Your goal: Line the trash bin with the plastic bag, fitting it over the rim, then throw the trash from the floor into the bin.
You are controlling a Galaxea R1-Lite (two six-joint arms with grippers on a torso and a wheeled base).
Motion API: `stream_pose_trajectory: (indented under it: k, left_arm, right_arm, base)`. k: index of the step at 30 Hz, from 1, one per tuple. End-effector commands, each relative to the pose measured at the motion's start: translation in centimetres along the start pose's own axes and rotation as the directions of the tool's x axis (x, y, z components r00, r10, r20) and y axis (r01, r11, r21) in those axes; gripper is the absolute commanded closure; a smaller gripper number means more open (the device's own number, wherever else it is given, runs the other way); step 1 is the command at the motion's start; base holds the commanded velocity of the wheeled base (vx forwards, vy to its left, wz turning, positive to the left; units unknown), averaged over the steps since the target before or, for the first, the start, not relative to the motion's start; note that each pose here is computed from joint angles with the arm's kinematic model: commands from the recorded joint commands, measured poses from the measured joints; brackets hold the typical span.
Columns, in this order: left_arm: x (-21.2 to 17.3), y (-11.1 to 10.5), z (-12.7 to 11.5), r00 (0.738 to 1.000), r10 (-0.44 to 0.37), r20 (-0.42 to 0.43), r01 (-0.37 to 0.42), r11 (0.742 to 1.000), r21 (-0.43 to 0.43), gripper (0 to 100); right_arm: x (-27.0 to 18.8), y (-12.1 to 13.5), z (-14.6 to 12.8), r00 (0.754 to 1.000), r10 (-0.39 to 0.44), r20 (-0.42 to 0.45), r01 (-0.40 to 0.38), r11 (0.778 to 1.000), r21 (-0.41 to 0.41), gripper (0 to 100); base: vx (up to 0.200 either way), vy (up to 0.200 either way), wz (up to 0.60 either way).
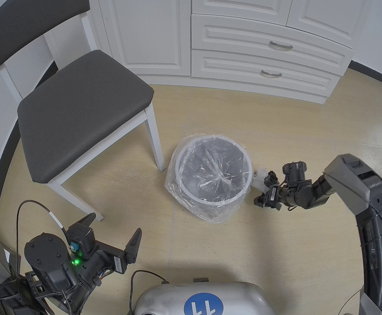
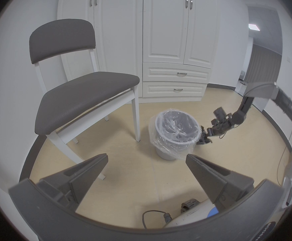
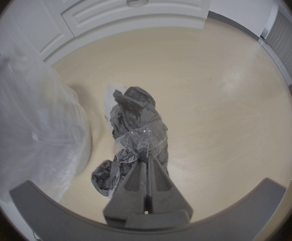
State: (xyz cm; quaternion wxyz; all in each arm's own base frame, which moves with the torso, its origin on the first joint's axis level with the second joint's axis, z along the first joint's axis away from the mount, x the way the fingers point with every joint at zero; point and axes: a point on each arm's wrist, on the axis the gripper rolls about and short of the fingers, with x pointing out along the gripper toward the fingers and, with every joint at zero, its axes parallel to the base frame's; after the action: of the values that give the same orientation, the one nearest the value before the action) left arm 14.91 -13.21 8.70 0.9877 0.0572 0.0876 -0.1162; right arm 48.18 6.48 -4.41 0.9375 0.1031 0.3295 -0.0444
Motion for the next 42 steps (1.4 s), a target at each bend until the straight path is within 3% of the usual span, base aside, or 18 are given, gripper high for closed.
stream_pose_trajectory:
  k: [1, 5, 8, 9, 10, 12, 15, 18, 20, 24, 25, 27, 34, 37, 41, 42]
  left_arm:
    - [-0.6, -0.4, -0.3, 1.000, -0.025, -0.012, 0.025, 1.000, 0.017, 0]
    - [-0.8, -0.2, 0.1, 1.000, -0.021, 0.008, 0.021, 1.000, 0.002, 0]
    - [-1.2, 0.0, 0.6, 0.999, -0.024, 0.032, 0.025, 1.000, -0.012, 0]
    - [-1.2, 0.0, 0.6, 0.999, -0.024, 0.032, 0.025, 1.000, -0.012, 0]
    - [-1.2, -0.1, 0.7, 0.999, -0.026, 0.038, 0.026, 1.000, -0.009, 0]
    - [-1.3, -0.1, 0.9, 0.998, -0.031, 0.049, 0.030, 1.000, 0.007, 0]
    - [-1.4, -0.1, 1.0, 0.998, -0.032, 0.055, 0.031, 0.999, 0.014, 0]
    - [-1.4, -0.1, 1.2, 0.997, -0.032, 0.066, 0.031, 0.999, 0.009, 0]
    - [-1.7, 0.2, 1.6, 0.996, -0.030, 0.088, 0.030, 1.000, 0.003, 0]
    - [-2.2, 0.6, 2.0, 0.994, -0.026, 0.111, 0.025, 1.000, 0.015, 0]
    - [-2.2, 0.6, 2.0, 0.994, -0.026, 0.111, 0.025, 1.000, 0.015, 0]
    - [-2.5, 1.0, 2.6, 0.990, -0.013, 0.138, 0.007, 0.999, 0.042, 0]
    - [-3.1, 1.5, 3.2, 0.984, -0.008, 0.176, 0.001, 0.999, 0.043, 0]
    - [-3.4, 1.7, 3.5, 0.981, -0.023, 0.194, 0.016, 0.999, 0.040, 0]
    - [-3.5, 1.7, 3.6, 0.979, -0.034, 0.201, 0.026, 0.999, 0.040, 0]
    - [-3.5, 1.7, 3.6, 0.979, -0.034, 0.201, 0.026, 0.999, 0.040, 0]
  right_arm:
    - [-11.4, -1.1, 6.4, 0.979, 0.048, 0.196, -0.049, 0.999, -0.004, 100]
    - [-20.2, -1.3, 8.4, 0.947, 0.081, 0.311, -0.070, 0.996, -0.046, 100]
    - [-24.9, -1.0, 9.2, 0.917, 0.113, 0.382, -0.097, 0.993, -0.061, 100]
    - [-24.9, -1.0, 9.2, 0.917, 0.113, 0.382, -0.097, 0.993, -0.061, 100]
    - [-28.2, -0.6, 9.6, 0.888, 0.145, 0.435, -0.126, 0.989, -0.072, 100]
    - [-30.7, 0.3, 9.7, 0.858, 0.194, 0.475, -0.170, 0.981, -0.093, 100]
    - [-33.3, 2.2, 9.0, 0.826, 0.276, 0.491, -0.240, 0.961, -0.136, 100]
    - [-34.3, 3.6, 8.2, 0.812, 0.332, 0.479, -0.290, 0.943, -0.161, 100]
    - [-35.0, 5.2, 7.3, 0.799, 0.394, 0.453, -0.351, 0.919, -0.180, 100]
    - [-34.3, 7.2, 5.6, 0.809, 0.455, 0.371, -0.411, 0.890, -0.196, 100]
    - [-34.3, 7.2, 5.6, 0.809, 0.455, 0.371, -0.411, 0.890, -0.196, 100]
    - [-32.3, 8.6, 4.3, 0.835, 0.460, 0.302, -0.412, 0.886, -0.211, 100]
    - [-29.5, 10.9, 1.9, 0.862, 0.469, 0.192, -0.423, 0.874, -0.238, 100]
    - [-28.5, 11.9, 1.8, 0.897, 0.430, 0.101, -0.405, 0.893, -0.197, 100]
    - [-28.0, 13.2, 3.0, 0.924, 0.381, 0.034, -0.378, 0.923, -0.072, 100]
    - [-27.9, 13.9, 3.8, 0.935, 0.355, 0.014, -0.355, 0.935, -0.006, 100]
  base:
    - [0.000, 0.000, 0.00]
    - [0.000, 0.000, 0.00]
    - [0.000, 0.000, 0.00]
    - [0.000, 0.000, 0.00]
    - [0.000, 0.000, 0.00]
    - [0.000, 0.000, 0.00]
    - [0.000, 0.000, 0.00]
    - [0.000, 0.000, 0.00]
    - [0.000, 0.000, 0.00]
    - [0.000, 0.000, 0.00]
    - [0.000, 0.000, 0.00]
    - [0.000, 0.000, 0.00]
    - [0.000, 0.000, 0.00]
    - [0.000, 0.000, 0.00]
    - [0.000, 0.000, 0.00]
    - [0.000, 0.000, 0.00]
